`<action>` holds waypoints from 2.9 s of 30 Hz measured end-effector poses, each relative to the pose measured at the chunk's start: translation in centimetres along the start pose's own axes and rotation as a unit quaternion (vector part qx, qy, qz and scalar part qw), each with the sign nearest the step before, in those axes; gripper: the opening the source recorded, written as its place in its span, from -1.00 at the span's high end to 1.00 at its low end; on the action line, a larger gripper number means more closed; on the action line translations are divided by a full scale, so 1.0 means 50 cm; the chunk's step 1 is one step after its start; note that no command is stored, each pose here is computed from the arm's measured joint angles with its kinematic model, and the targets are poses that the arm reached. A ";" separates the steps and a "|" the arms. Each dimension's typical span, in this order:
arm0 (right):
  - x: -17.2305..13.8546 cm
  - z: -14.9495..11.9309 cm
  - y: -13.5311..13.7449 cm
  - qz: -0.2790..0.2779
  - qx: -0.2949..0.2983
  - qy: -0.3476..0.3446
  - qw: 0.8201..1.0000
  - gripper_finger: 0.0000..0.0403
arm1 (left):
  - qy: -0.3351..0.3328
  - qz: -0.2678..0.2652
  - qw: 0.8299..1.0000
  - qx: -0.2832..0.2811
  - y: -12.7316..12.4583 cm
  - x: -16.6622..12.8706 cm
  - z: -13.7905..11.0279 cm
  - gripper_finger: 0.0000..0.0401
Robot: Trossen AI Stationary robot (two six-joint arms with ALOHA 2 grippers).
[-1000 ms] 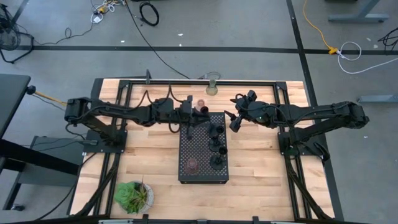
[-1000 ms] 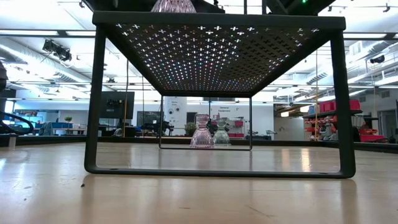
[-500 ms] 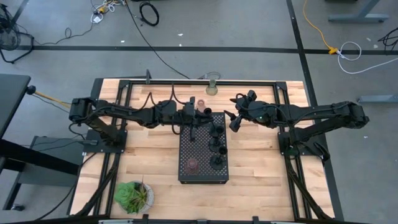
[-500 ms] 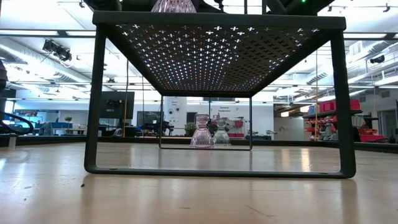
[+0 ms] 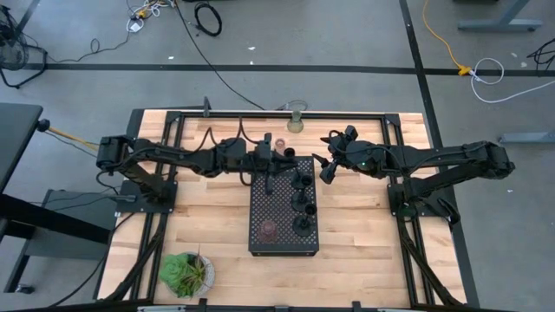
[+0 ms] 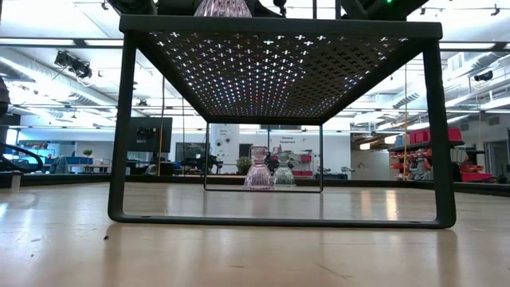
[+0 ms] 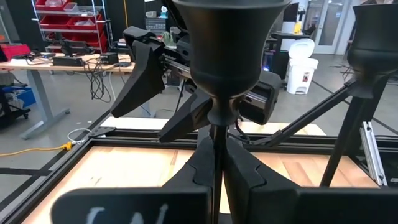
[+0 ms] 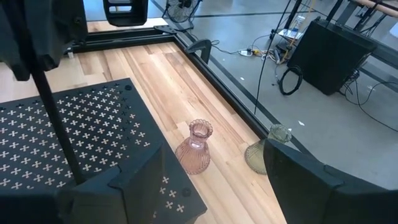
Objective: Pick & Place candle stick holders
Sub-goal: Put the right black candle holder on the shelf aligned with the other black candle holders, then put the green glass candle holder on the shelf
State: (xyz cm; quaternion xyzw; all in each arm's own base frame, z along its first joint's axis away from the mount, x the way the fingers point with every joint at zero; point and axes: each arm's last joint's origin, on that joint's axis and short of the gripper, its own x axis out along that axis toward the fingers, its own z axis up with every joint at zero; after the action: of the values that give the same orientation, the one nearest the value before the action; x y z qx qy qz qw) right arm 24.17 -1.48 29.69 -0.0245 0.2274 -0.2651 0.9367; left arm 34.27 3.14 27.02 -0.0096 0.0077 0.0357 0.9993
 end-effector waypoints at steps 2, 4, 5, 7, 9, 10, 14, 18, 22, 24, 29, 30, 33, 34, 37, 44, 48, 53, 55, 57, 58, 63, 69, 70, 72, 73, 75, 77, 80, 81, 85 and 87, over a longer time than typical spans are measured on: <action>0.000 0.000 0.000 0.000 0.000 0.000 1.000 -0.35 | 0.003 0.000 1.000 -0.001 0.000 0.002 0.005 0.93; 0.000 0.000 0.000 0.000 0.000 0.000 1.000 -0.35 | 0.013 0.001 1.000 -0.001 -0.001 0.006 0.009 0.93; 0.000 0.000 0.000 -0.001 -0.001 0.000 1.000 -0.35 | 0.017 0.001 1.000 -0.001 -0.001 0.008 0.011 0.93; 0.000 0.000 0.000 -0.001 -0.004 0.000 1.000 -0.35 | 0.022 0.001 1.000 -0.002 -0.001 0.009 0.014 0.93; 0.000 0.000 0.000 -0.001 -0.008 0.000 1.000 -0.35 | 0.022 0.001 1.000 -0.002 -0.001 0.010 0.016 0.91; 0.000 0.000 0.000 -0.001 -0.009 0.000 1.000 -0.35 | 0.022 0.001 1.000 -0.002 -0.001 0.010 0.016 0.89; 0.000 0.000 0.000 -0.001 -0.010 0.000 1.000 -0.35 | 0.023 0.003 1.000 -0.001 -0.001 0.010 0.016 0.76; 0.000 0.000 0.000 -0.001 -0.010 0.000 1.000 -0.35 | 0.027 0.005 1.000 -0.002 0.000 0.011 0.013 0.66; 0.000 0.000 0.000 -0.001 -0.011 0.001 1.000 -0.35 | 0.024 0.023 0.999 -0.009 0.002 0.011 0.014 0.56; 0.000 0.000 0.000 -0.001 -0.011 0.001 1.000 -0.35 | 0.023 0.025 0.999 -0.010 0.002 0.011 0.015 0.51; 0.000 0.000 0.000 -0.001 -0.011 0.001 1.000 -0.35 | 0.023 0.028 0.999 -0.010 0.003 0.011 0.015 0.42; 0.000 -0.001 0.000 -0.001 -0.012 0.002 1.000 -0.35 | 0.022 0.028 0.999 -0.007 0.003 0.011 0.015 0.40; 0.000 -0.005 0.000 0.000 -0.019 0.012 1.000 -0.35 | 0.019 0.030 0.999 0.013 0.007 0.007 0.021 0.38; 0.000 -0.007 -0.001 -0.001 -0.021 0.015 1.000 -0.35 | 0.017 0.031 0.999 0.014 0.007 0.006 0.023 0.37; 0.000 -0.007 0.000 0.004 -0.029 0.017 0.999 -0.35 | 0.031 0.034 0.999 0.016 0.010 -0.004 0.029 0.36; 0.000 -0.007 0.002 0.025 -0.067 0.016 0.997 -0.35 | 0.113 0.105 0.987 0.046 0.045 -0.064 0.054 0.36; 0.004 -0.003 -0.016 -0.077 -0.116 0.015 0.990 -0.35 | 0.150 0.138 0.978 0.041 0.064 -0.092 0.059 0.36; 0.037 0.007 -0.093 -0.183 -0.116 0.025 0.976 -0.35 | 0.180 0.173 0.968 0.033 0.082 -0.104 0.052 0.36; 0.050 0.013 -0.128 -0.177 -0.079 0.010 0.981 -0.35 | 0.179 0.179 0.967 0.027 0.088 -0.105 0.052 0.36; 0.059 0.016 -0.161 -0.169 -0.039 -0.002 0.985 -0.35 | 0.175 0.193 0.965 0.010 0.094 -0.106 0.053 0.36; 0.062 0.013 -0.174 -0.163 -0.018 0.000 0.986 -0.35 | 0.172 0.201 0.964 -0.005 0.097 -0.107 0.052 0.36; 0.082 -0.008 -0.215 -0.080 0.141 0.017 0.987 -0.35 | 0.148 0.257 0.949 -0.106 0.116 -0.112 0.052 0.36; 0.142 -0.027 -0.213 -0.034 0.164 0.036 0.985 -0.35 | 0.129 0.282 0.938 -0.157 0.131 -0.115 0.052 0.36; 0.157 -0.032 -0.212 -0.033 0.160 0.040 0.986 -0.35 | 0.129 0.283 0.937 -0.156 0.133 -0.116 0.052 0.36; 0.187 -0.043 -0.210 -0.027 0.157 0.045 0.986 -0.35 | 0.130 0.285 0.937 -0.152 0.136 -0.116 0.052 0.36; 0.202 -0.049 -0.209 -0.028 0.159 0.047 0.986 -0.35 | 0.130 0.286 0.937 -0.152 0.138 -0.117 0.052 0.36; 0.231 -0.063 -0.208 -0.031 0.174 0.051 0.983 -0.35 | 0.129 0.290 0.936 -0.152 0.143 -0.118 0.052 0.36; 0.257 -0.077 -0.206 -0.033 0.190 0.056 0.980 -0.35 | 0.129 0.294 0.935 -0.152 0.148 -0.120 0.052 0.36; 0.287 -0.091 -0.203 -0.045 0.199 0.048 0.978 -0.35 | 0.132 0.297 0.935 -0.144 0.154 -0.121 0.052 0.36; 0.297 -0.097 -0.203 -0.051 0.201 0.049 0.977 -0.35 | 0.135 0.296 0.936 -0.136 0.156 -0.122 0.052 0.36; 0.330 -0.120 -0.196 -0.038 0.222 0.053 0.973 -0.35 | 0.136 0.300 0.935 -0.132 0.162 -0.124 0.052 0.36; 0.340 -0.124 -0.192 -0.027 0.231 0.047 0.971 -0.35 | 0.136 0.300 0.935 -0.133 0.162 -0.124 0.052 0.36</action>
State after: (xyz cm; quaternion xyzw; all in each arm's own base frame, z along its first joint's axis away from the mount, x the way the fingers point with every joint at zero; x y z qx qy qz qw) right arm 29.65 -17.88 18.71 0.1992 0.2026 -0.3367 0.8977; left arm 27.55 10.82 29.57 -0.1449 0.1407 0.3329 0.9211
